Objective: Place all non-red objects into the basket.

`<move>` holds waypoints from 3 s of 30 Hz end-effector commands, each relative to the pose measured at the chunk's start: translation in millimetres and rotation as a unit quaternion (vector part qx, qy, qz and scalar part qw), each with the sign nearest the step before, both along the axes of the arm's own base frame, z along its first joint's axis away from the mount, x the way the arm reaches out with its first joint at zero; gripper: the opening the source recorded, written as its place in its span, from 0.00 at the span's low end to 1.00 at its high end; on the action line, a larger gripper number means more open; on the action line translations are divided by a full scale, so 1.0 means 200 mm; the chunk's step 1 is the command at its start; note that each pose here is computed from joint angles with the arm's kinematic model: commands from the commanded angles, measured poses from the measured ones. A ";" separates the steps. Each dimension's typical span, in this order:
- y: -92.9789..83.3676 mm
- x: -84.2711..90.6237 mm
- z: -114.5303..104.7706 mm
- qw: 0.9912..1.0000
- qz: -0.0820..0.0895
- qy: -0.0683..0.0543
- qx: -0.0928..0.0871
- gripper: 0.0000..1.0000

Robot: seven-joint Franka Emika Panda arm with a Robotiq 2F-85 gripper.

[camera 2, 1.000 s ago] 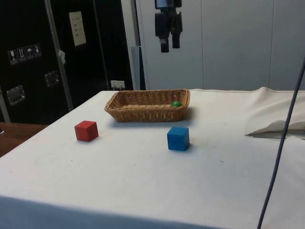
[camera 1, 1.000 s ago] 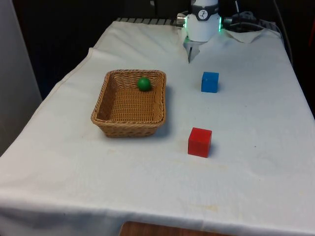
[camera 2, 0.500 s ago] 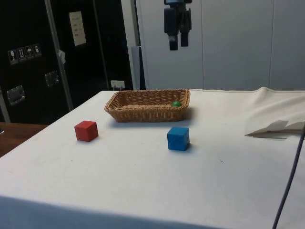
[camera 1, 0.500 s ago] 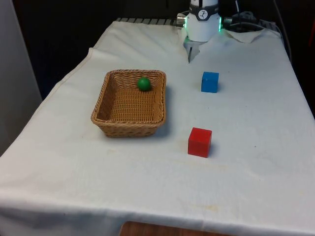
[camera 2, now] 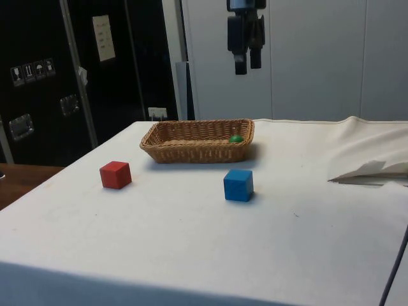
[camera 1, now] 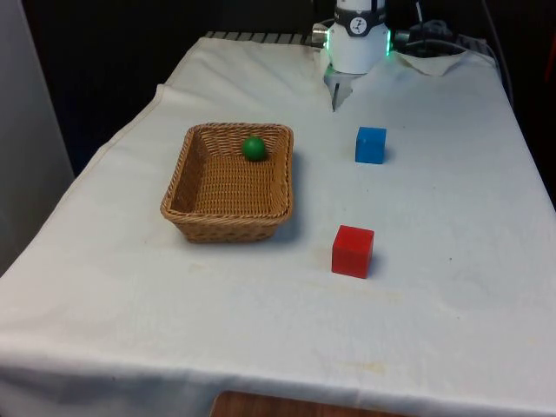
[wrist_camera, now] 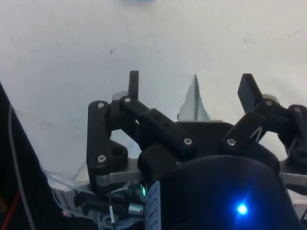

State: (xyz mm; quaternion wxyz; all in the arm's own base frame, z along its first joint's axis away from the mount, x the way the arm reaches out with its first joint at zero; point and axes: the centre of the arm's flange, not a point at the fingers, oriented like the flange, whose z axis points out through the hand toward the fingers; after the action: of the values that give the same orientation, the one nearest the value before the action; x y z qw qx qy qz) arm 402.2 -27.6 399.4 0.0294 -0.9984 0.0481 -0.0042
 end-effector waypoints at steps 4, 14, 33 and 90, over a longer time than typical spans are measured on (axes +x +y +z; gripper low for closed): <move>0.07 -0.02 -0.04 1.000 -0.005 0.003 -0.004 1.00; 0.20 -0.02 -0.07 1.000 -0.002 0.007 -0.017 1.00; 0.46 0.00 -0.15 0.999 0.010 0.007 -0.035 1.00; 0.45 0.06 -0.72 0.997 0.069 -0.030 0.001 1.00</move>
State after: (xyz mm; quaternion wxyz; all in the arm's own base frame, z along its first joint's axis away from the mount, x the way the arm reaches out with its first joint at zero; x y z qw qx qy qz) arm 414.8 61.0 257.1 0.0317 -0.9988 -0.0230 -0.0288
